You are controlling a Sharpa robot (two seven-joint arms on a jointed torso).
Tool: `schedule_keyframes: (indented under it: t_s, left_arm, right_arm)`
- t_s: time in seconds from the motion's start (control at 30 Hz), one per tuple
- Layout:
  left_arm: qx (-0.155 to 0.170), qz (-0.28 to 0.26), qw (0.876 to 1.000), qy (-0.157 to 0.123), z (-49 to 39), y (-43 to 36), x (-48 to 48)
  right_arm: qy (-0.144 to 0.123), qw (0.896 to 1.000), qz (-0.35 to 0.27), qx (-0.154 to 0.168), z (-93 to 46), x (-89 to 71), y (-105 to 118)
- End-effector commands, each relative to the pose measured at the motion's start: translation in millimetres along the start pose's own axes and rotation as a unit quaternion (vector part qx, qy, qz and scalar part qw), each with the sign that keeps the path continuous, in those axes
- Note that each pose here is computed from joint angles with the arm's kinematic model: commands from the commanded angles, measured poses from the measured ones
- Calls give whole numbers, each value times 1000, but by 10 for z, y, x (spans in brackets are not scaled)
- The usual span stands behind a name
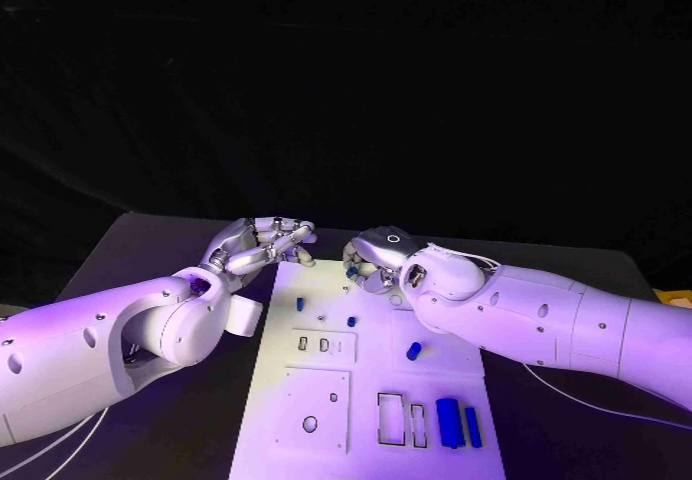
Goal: Assemble the parts on the task board
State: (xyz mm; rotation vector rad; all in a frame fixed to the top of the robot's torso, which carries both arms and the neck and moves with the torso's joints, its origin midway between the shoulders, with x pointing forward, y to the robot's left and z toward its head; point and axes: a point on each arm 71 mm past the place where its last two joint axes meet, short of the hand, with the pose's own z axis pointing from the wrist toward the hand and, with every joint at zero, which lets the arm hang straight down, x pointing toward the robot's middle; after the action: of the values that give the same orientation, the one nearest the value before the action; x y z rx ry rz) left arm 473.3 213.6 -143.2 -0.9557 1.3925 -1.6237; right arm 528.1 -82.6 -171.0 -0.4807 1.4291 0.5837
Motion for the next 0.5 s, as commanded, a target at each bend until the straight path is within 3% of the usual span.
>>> schedule_keyframes:
  t_s: [0.03,0.3,0.5]
  left_arm:
    - [3,-3,1000,11,8,-18,24]
    - [3,-1,1000,8,7,-17,3]
    - [1,0,1000,5,-3,-16,-34]
  right_arm:
    - [4,1000,-2,2,3,17,-12]
    - [-19,1000,5,8,-62,-23,-64]
    - [-42,999,31,13,-355,-153,-197]
